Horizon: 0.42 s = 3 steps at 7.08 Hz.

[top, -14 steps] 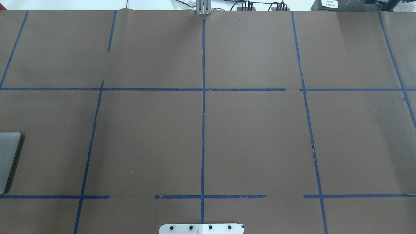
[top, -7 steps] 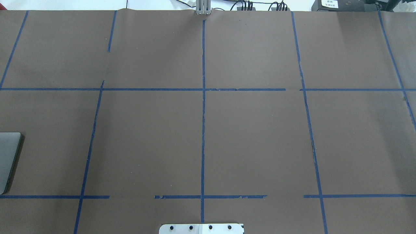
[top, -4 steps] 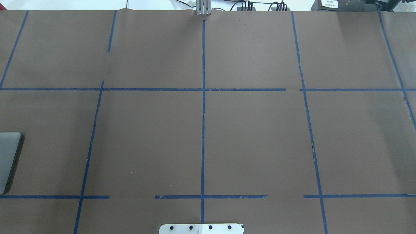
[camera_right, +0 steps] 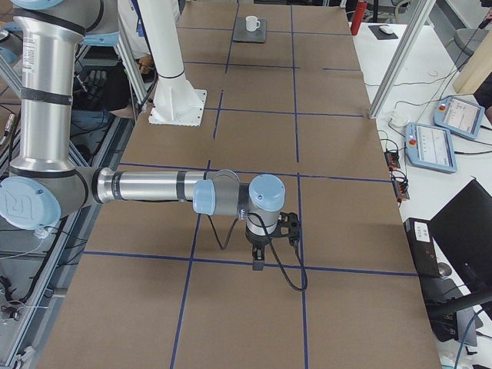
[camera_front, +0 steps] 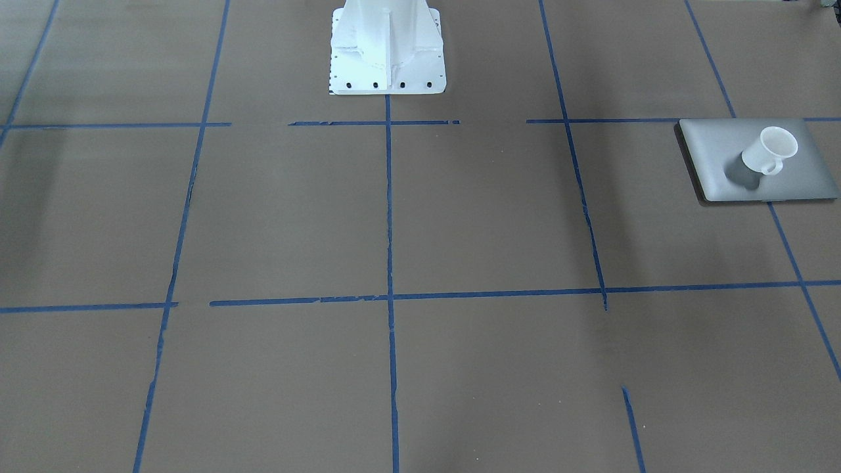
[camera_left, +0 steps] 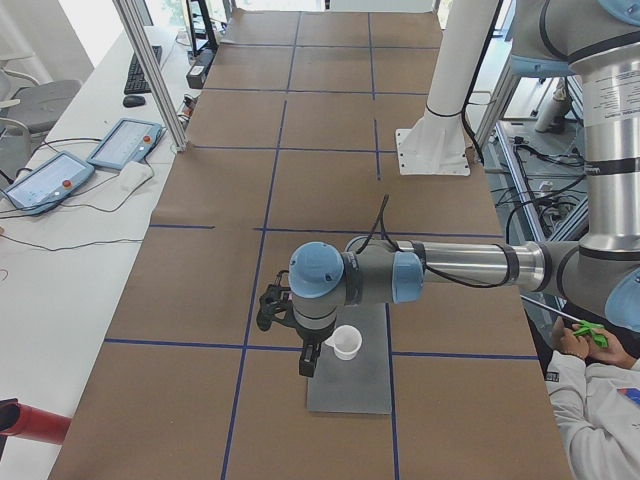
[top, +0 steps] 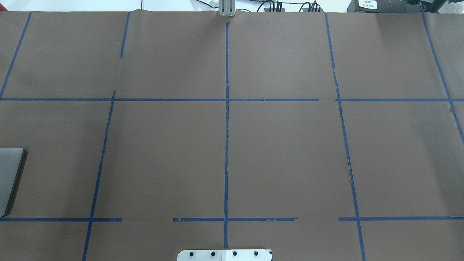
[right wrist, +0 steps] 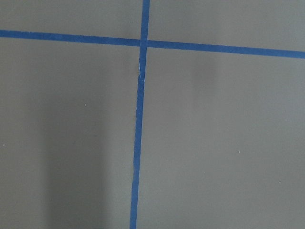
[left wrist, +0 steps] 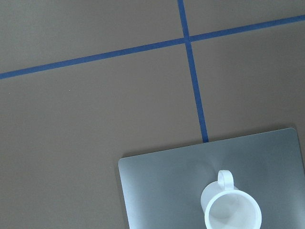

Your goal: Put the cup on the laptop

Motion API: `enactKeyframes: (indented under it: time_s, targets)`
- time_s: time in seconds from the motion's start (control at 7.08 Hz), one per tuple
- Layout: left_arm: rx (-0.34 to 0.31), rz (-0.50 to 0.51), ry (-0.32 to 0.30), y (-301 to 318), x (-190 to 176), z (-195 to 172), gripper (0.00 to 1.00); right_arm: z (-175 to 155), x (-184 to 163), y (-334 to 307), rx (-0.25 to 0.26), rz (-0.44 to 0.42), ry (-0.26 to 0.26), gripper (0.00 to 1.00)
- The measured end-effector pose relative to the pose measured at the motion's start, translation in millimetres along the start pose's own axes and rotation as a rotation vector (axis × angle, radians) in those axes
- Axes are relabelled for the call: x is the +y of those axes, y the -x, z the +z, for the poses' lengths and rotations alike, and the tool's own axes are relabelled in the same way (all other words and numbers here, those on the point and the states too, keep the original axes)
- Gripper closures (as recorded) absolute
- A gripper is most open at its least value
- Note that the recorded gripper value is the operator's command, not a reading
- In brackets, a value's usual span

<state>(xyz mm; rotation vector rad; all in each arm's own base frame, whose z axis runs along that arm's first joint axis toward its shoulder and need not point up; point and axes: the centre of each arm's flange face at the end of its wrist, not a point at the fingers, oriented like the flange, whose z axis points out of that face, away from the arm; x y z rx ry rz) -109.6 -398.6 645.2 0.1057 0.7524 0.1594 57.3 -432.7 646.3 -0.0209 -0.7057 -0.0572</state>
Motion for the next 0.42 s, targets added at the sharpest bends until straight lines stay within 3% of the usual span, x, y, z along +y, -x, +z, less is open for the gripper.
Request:
enactKeyframes:
  time_s: [0.42]
  targets:
    - [-0.001, 0.001, -0.001, -0.4, -0.7, -0.7, 0.00, 0.0, 0.0, 0.0, 0.000, 0.000, 0.000, 0.00]
